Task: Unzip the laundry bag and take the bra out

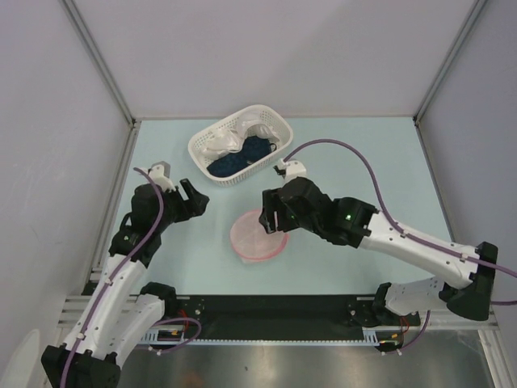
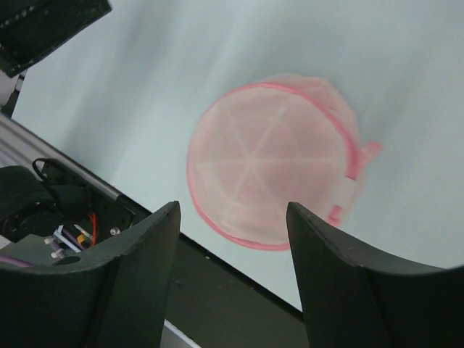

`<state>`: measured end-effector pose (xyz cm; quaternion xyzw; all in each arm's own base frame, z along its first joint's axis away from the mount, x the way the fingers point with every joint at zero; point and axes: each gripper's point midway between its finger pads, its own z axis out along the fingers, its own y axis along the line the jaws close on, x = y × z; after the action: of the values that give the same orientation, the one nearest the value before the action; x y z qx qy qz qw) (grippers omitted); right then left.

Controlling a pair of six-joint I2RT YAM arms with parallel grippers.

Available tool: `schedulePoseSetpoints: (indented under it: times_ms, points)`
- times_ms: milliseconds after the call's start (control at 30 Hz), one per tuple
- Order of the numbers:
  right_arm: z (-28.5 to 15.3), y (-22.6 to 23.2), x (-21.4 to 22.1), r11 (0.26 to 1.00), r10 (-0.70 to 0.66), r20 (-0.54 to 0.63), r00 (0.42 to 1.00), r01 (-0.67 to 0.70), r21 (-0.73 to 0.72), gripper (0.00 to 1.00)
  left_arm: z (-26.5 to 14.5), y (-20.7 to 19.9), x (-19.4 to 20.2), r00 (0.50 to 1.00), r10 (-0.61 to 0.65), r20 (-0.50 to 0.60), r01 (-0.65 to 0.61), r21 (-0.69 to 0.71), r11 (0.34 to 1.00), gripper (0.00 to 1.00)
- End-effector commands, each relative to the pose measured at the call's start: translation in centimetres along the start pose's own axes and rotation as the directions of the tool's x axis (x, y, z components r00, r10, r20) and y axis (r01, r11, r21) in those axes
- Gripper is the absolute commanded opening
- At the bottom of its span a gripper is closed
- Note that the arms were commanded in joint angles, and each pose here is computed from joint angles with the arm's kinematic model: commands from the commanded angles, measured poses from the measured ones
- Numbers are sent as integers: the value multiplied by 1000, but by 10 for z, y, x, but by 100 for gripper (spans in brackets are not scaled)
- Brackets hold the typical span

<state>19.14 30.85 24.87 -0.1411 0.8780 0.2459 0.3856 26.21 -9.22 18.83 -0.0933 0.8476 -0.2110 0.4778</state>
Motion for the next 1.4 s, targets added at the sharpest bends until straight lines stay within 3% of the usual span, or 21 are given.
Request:
schedulePoseSetpoints:
  times_ms: [0, 100, 200, 367, 867, 1067, 1267, 1367]
  points:
    - [36, 52, 12, 992, -41, -49, 998, 35, -119, 64, -6, 13, -17, 992, 126, 10, -125, -66, 990, 81]
    - [52, 81, 24, 984, -73, -90, 993, 57, -167, 62, -9, 28, -19, 989, 149, 19, -145, -141, 979, 83]
    - [78, 99, 40, 982, -114, -134, 984, 91, -163, 61, -10, 25, -18, 990, 133, 39, -128, -118, 985, 83]
    - [122, 84, 75, 987, -162, -255, 953, 161, -27, 60, -10, 25, -14, 992, 123, 32, -119, -112, 987, 85]
    - [140, 54, 91, 915, -266, -287, 920, 335, 225, 54, -10, 22, -14, 994, 109, 26, -107, -79, 991, 87]
    - [142, 48, 97, 883, -298, -309, 903, 384, 272, 39, -11, 21, -14, 994, 105, 32, -102, -75, 992, 88]
    - [140, 54, 96, 896, -283, -303, 910, 363, 254, 13, -12, 21, -15, 994, 103, 35, -100, -71, 992, 88]
    - [138, 59, 92, 913, -267, -291, 919, 338, 230, 6, -11, 21, -15, 994, 102, 34, -99, -70, 993, 88]
